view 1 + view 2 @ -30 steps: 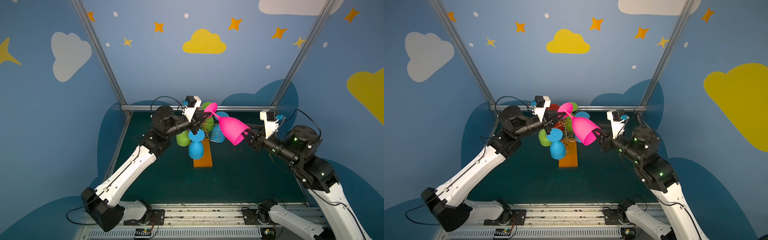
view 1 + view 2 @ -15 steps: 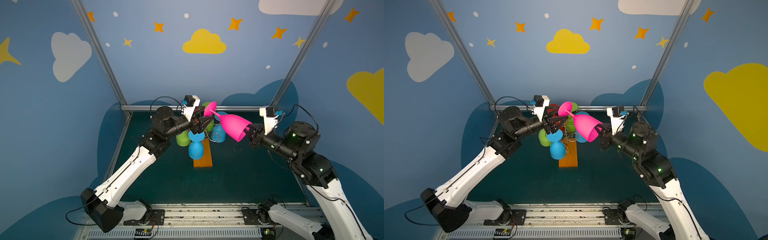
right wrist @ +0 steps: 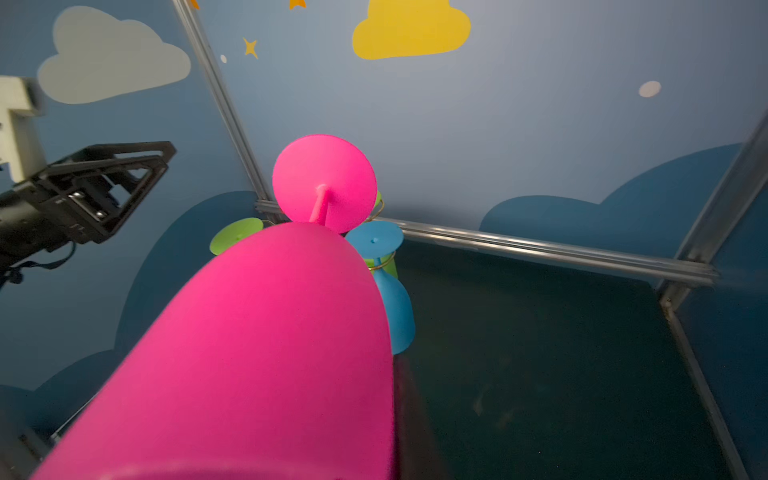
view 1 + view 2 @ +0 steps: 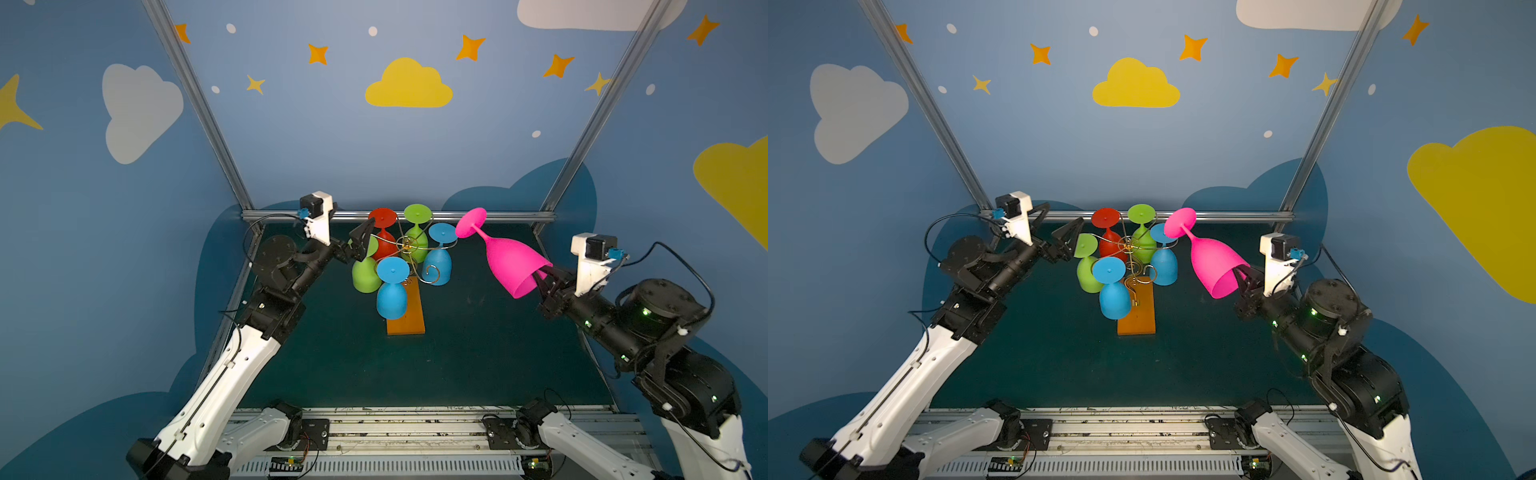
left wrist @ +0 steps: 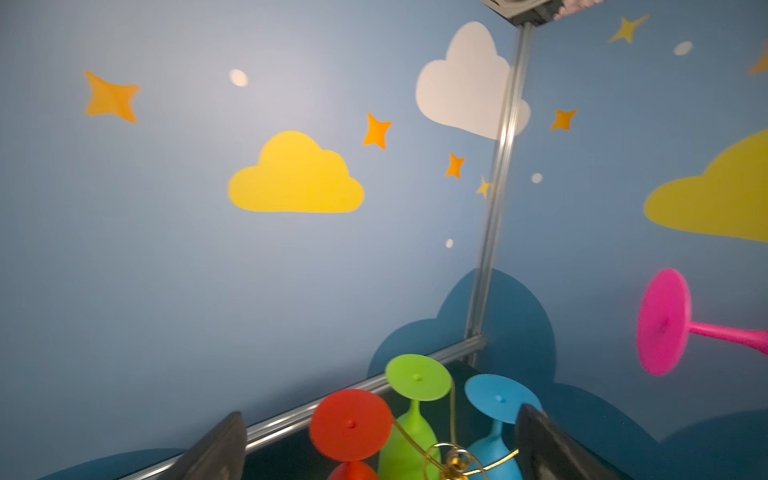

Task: Take the wine glass off the wine glass rack
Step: 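Lower the magenta glass upright beside the rack while the left arm draws back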

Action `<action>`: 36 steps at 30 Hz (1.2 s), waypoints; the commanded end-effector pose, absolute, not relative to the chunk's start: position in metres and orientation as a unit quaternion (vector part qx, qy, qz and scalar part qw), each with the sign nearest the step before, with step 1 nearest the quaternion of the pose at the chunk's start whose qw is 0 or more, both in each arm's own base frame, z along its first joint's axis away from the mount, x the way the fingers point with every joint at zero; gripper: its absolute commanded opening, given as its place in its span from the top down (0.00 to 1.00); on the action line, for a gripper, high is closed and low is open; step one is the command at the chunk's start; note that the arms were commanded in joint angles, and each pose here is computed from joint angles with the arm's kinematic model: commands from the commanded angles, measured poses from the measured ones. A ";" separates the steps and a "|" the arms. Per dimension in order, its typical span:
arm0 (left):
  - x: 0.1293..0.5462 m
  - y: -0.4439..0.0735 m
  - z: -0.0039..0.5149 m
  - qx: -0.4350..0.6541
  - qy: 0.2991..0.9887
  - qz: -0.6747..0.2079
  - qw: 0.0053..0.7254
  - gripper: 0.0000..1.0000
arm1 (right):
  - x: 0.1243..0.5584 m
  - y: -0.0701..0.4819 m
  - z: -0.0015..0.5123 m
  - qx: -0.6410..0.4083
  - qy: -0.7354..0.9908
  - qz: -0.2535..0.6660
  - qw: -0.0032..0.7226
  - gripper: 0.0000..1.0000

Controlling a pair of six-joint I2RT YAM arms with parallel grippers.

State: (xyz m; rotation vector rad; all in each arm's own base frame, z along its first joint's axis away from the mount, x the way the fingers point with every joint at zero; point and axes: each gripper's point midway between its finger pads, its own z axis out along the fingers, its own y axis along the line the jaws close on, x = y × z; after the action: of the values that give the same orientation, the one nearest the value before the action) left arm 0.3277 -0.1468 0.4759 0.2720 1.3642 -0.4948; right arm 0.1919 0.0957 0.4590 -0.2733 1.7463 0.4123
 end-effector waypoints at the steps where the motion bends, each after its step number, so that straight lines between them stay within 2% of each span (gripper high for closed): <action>1: 0.329 -0.105 0.480 0.054 0.608 -0.205 0.765 0.01 | 0.187 0.058 0.435 -0.081 0.796 0.091 0.592 1.00; 7: 0.337 -0.065 0.440 -0.004 0.632 -0.182 0.753 0.01 | 0.187 0.032 0.408 -0.058 0.840 0.008 0.539 1.00; 13: 0.351 -0.033 0.409 -0.066 0.644 -0.171 0.743 0.01 | 0.222 0.041 0.387 -0.074 0.874 -0.051 0.478 1.00; 26: 0.355 -0.021 0.383 -0.079 0.666 -0.179 0.720 0.01 | 0.328 0.062 0.326 -0.081 0.940 -0.005 0.331 1.00; 36: 0.355 -0.020 0.377 -0.079 0.672 -0.175 0.715 0.01 | 0.389 0.055 0.269 -0.091 0.967 -0.030 0.238 1.00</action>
State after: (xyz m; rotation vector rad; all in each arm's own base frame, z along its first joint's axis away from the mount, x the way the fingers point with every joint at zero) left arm 0.3582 -0.0203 0.3762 -0.1818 1.4960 -0.3825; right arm 0.3830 0.0546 0.2778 -0.2083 2.6050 -0.0782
